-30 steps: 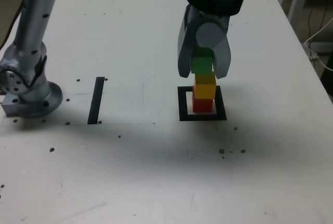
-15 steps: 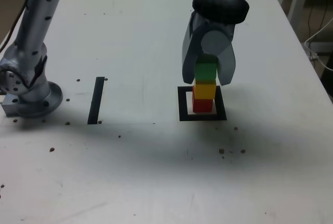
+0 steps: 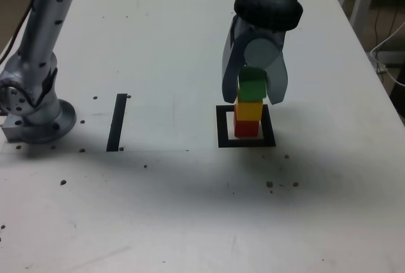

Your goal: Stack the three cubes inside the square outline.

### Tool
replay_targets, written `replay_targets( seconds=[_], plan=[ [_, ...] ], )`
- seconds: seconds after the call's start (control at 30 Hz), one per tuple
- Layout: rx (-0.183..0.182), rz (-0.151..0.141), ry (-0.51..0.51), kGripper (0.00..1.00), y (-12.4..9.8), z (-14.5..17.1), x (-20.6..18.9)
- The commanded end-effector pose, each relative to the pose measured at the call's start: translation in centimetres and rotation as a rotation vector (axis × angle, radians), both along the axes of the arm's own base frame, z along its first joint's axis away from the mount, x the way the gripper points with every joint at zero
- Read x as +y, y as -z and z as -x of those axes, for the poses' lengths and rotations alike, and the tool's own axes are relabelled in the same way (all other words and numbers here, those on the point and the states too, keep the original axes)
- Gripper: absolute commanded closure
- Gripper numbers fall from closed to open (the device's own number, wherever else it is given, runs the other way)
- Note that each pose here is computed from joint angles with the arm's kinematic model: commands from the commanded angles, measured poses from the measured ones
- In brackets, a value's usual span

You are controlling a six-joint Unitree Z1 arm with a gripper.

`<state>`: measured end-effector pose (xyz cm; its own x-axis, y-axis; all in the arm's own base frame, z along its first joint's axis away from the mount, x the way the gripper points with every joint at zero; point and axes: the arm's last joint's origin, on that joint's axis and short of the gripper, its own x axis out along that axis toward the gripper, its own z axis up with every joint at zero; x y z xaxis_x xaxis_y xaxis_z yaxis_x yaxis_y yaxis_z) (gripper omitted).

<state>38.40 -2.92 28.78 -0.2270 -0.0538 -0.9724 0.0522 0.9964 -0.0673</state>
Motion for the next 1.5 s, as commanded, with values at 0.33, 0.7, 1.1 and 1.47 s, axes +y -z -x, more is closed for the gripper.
replay_targets(
  seconds=[0.33, 0.7, 1.1, 1.47],
  plan=[
    [0.014, -0.015, 0.008, 0.08, -0.2, 0.5, 0.0],
    [-0.044, -0.099, -0.026, 0.01, -4.4, 5.5, 1.8],
    [0.024, -0.106, -0.133, 0.0, -3.2, 14.3, 5.5],
    [0.01, -0.074, -0.112, 0.0, 1.1, 20.2, 5.0]
  ],
)
